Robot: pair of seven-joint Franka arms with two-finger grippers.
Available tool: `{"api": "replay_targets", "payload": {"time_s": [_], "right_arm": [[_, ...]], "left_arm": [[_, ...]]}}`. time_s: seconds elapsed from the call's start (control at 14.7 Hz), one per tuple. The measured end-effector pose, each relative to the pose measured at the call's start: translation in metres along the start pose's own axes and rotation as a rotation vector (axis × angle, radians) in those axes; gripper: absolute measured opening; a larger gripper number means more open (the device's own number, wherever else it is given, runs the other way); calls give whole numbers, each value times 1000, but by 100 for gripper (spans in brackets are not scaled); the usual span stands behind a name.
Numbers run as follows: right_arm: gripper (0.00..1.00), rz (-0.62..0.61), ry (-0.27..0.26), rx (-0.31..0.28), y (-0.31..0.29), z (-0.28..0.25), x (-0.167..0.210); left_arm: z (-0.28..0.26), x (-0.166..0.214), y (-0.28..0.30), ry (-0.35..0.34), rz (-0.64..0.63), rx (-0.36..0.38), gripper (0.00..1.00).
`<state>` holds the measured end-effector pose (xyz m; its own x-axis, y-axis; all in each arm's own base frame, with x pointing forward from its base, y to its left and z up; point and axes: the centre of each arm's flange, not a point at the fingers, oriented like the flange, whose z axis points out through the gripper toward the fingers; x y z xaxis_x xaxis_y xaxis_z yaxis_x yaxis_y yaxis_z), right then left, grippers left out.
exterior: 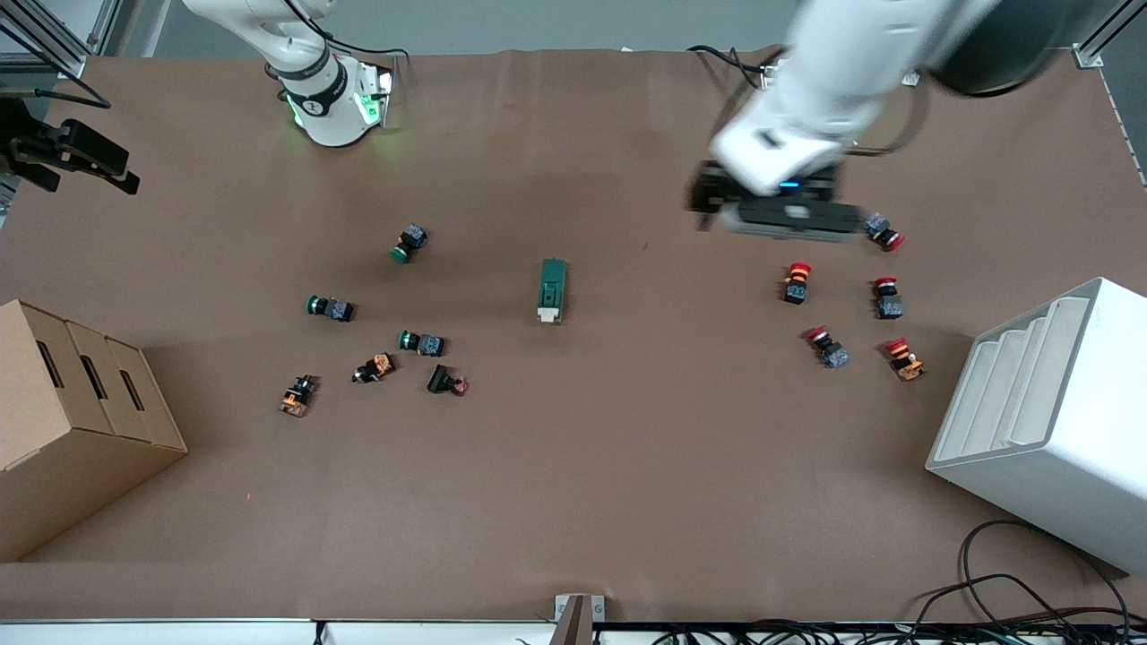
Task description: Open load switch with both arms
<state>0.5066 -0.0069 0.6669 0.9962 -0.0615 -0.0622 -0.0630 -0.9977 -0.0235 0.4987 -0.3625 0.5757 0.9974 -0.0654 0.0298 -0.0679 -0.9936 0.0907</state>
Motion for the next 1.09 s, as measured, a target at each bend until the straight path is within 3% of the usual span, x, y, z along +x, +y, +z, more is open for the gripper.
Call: {"api": "replay_targets", "payload": {"time_s": [0.27, 0.41, 0.81, 1.09], "right_arm": [[100, 2, -6, 0, 0, 3, 2], [100, 3, -20, -1, 1, 10, 7], [100, 12, -102, -6, 4, 67, 49], [100, 32, -190, -21, 15, 128, 83]], "left_arm": [[71, -5, 66, -27, -32, -41, 100], [98, -14, 94, -11, -45, -23, 100], [200, -97, 199, 146, -66, 143, 100], [269, -130, 230, 267, -129, 176, 100]]}}
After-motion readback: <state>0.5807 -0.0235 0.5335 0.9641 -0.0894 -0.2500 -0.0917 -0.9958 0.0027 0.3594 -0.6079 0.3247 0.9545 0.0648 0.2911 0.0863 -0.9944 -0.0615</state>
